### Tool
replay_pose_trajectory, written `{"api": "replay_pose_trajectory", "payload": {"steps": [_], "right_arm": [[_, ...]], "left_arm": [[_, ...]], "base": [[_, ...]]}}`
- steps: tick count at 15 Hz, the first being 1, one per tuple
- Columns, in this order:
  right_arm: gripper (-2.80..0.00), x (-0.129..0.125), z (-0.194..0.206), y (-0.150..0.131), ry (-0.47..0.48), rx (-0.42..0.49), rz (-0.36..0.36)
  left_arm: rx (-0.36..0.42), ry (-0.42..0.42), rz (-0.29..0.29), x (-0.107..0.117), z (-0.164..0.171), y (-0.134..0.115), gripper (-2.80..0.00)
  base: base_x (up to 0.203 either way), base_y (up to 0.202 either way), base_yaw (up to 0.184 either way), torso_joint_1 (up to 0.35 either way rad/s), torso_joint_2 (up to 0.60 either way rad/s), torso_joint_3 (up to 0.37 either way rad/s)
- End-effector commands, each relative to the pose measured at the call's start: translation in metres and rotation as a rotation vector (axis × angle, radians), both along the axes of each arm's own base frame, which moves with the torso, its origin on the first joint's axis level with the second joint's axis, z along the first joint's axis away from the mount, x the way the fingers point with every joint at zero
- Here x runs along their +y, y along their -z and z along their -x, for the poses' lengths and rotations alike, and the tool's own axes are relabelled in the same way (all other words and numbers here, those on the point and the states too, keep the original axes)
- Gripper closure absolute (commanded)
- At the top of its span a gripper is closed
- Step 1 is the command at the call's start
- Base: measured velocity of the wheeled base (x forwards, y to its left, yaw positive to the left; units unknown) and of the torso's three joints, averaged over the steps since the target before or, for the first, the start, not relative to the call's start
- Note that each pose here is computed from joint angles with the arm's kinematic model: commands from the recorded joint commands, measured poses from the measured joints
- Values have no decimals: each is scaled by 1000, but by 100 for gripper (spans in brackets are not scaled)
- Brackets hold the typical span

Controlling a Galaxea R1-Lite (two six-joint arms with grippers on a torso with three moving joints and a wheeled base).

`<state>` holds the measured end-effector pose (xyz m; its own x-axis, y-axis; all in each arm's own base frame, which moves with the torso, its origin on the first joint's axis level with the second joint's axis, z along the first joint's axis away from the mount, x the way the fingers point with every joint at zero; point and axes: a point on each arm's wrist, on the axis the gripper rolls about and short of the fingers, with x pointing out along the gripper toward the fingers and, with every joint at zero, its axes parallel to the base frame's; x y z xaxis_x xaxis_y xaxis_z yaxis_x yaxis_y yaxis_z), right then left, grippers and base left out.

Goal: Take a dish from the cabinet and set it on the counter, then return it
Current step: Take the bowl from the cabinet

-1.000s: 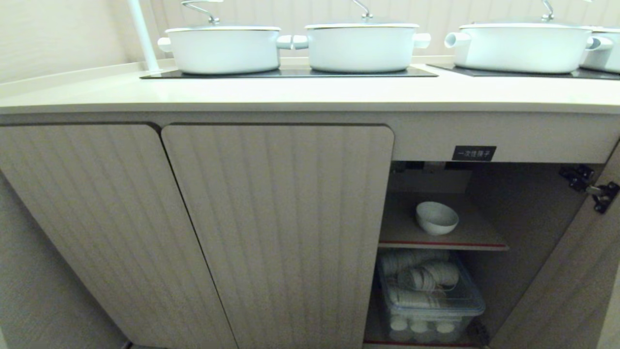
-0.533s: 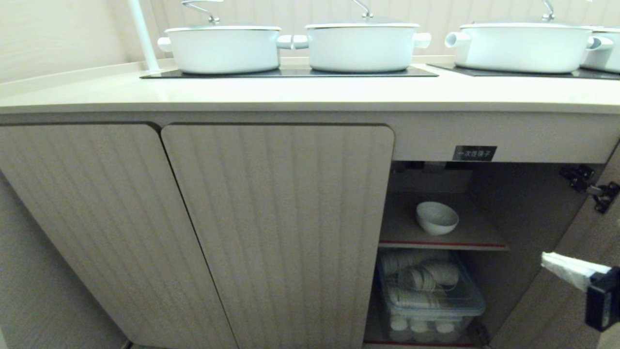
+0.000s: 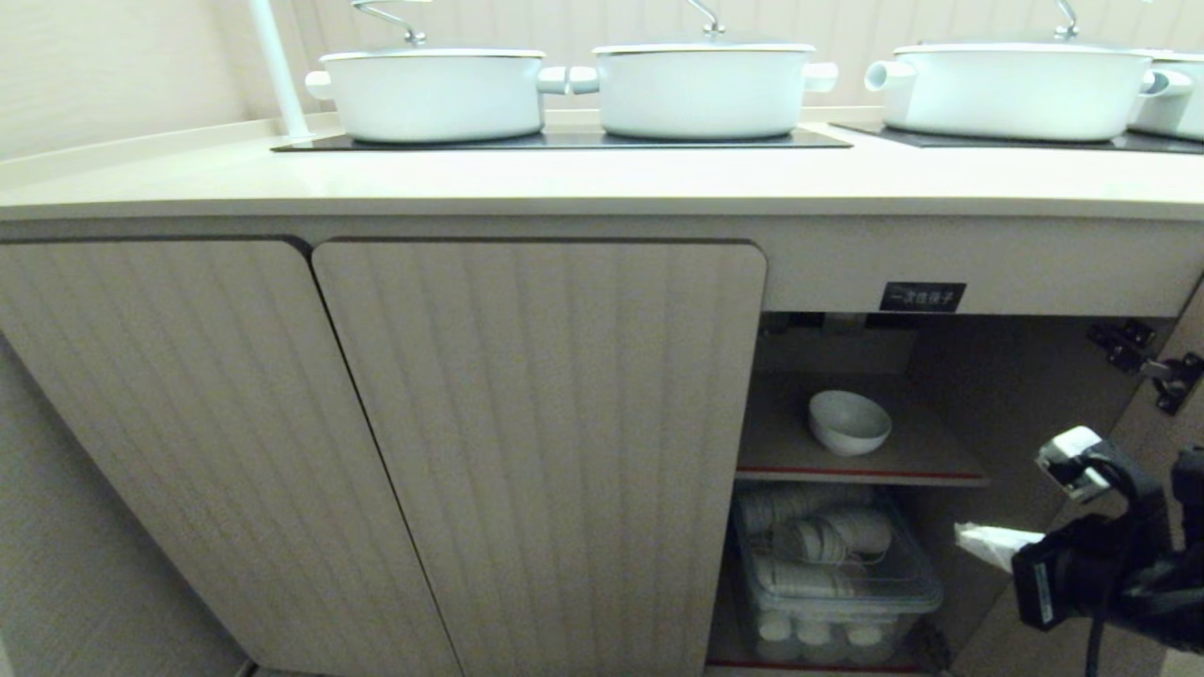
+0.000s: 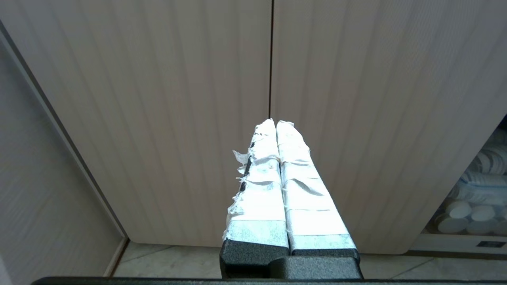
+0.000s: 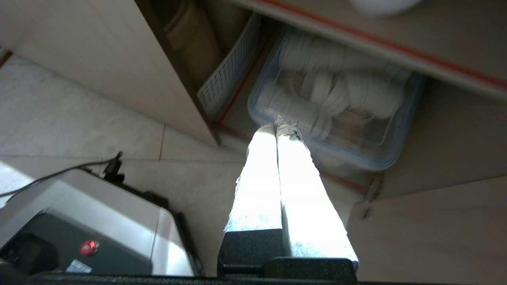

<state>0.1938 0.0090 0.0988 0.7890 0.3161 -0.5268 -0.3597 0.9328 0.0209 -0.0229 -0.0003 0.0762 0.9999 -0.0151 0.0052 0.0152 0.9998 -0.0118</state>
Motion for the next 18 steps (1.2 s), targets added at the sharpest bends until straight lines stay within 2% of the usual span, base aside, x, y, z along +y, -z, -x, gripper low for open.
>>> {"api": "replay_pose_trajectory", "payload": {"steps": [1, 10, 18], "right_arm": [[0, 0, -11, 9, 2, 42, -6], [0, -1, -32, 16, 89, 91, -112], [0, -3, -71, 17, 168, 66, -80]], "left_arm": [[-1, 0, 0, 0, 0, 0, 0], [-1, 0, 0, 0, 0, 0, 0], [-1, 0, 0, 0, 0, 0, 0]], "base": [[0, 0, 0, 0, 0, 0], [0, 0, 0, 0, 0, 0], [0, 0, 0, 0, 0, 0]]}}
